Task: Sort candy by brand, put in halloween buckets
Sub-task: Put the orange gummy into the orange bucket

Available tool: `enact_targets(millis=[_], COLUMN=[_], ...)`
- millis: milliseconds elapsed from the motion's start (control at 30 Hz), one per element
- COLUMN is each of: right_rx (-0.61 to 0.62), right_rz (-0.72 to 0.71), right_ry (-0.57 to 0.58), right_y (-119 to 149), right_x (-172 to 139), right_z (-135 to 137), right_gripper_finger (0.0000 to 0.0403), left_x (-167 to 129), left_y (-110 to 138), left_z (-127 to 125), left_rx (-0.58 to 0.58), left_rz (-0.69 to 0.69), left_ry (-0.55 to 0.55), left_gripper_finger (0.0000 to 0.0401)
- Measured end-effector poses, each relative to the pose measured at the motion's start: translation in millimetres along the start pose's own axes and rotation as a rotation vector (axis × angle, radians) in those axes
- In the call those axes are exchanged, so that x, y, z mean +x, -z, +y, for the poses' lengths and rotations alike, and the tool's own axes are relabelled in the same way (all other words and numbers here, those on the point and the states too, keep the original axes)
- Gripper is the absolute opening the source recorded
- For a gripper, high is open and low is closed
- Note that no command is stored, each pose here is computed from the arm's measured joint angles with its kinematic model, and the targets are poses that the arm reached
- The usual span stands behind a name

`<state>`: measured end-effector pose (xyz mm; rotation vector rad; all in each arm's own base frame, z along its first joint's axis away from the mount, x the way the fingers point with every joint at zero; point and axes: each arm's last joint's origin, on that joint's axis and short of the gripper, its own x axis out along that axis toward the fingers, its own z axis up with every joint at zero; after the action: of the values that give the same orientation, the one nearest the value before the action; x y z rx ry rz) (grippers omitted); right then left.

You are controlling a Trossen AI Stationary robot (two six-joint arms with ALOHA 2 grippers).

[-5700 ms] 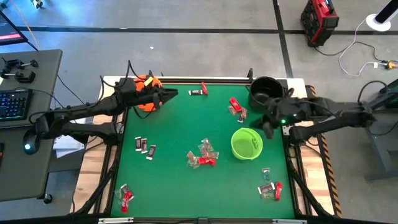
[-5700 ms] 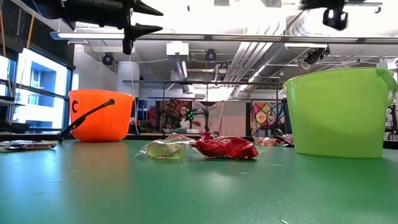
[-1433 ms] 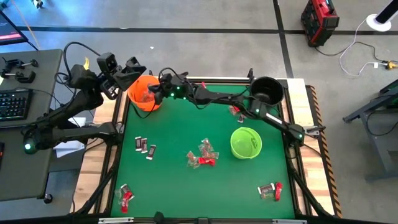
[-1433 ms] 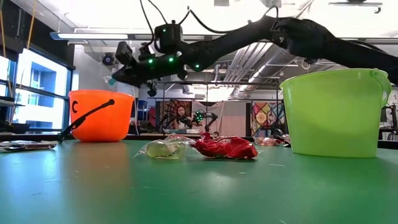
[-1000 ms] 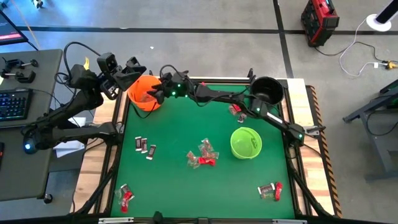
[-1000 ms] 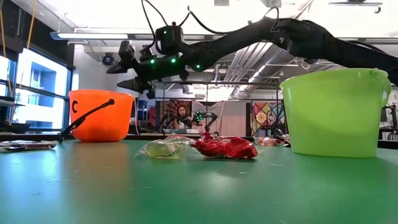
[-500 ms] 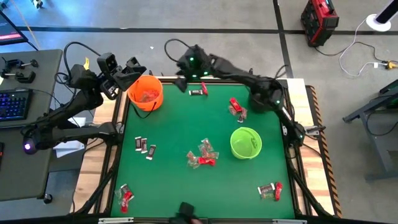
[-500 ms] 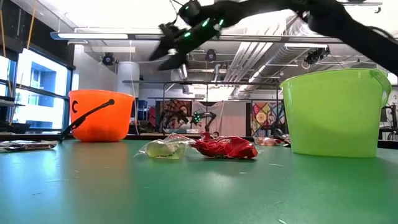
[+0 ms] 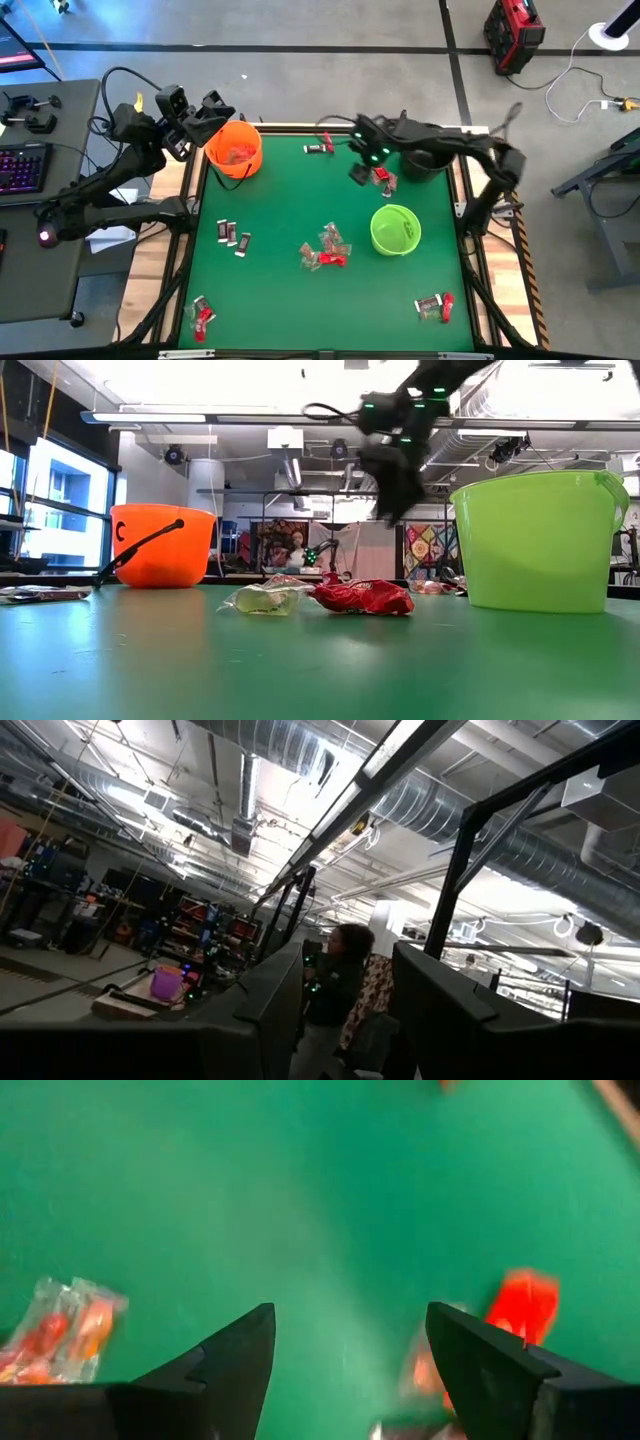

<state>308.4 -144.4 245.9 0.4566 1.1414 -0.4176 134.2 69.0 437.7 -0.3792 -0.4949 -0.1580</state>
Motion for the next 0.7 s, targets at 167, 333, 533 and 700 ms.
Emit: enact_targets(millis=[167, 333, 533, 700], right_rx=[0.109, 0.080, 0.036, 0.029], right_rz=[0.051, 0.126, 0.257, 0.305], right_ry=[0.049, 0.118, 0.197, 0.237], right_y=[23.2, 11.0, -7.0, -13.1], right_x=[5.6, 25.4, 57.0, 71.2], right_z=[-5.4, -7.5, -21.0, -27.7], right_gripper_finger=[0.0254, 0.0254, 0.0254, 0.0254], left_x=[0.0, 0.0, 0.0, 0.0], left_y=[0.0, 0.0, 0.0, -0.1], left_z=[0.0, 0.0, 0.0, 0.1], left_rx=[0.017, 0.017, 0.017, 0.017], left_rz=[0.000, 0.000, -0.001, -0.004], left_ry=[0.000, 0.000, 0.000, -0.004], left_gripper_finger=[0.0146, 0.0146, 0.0146, 0.0146])
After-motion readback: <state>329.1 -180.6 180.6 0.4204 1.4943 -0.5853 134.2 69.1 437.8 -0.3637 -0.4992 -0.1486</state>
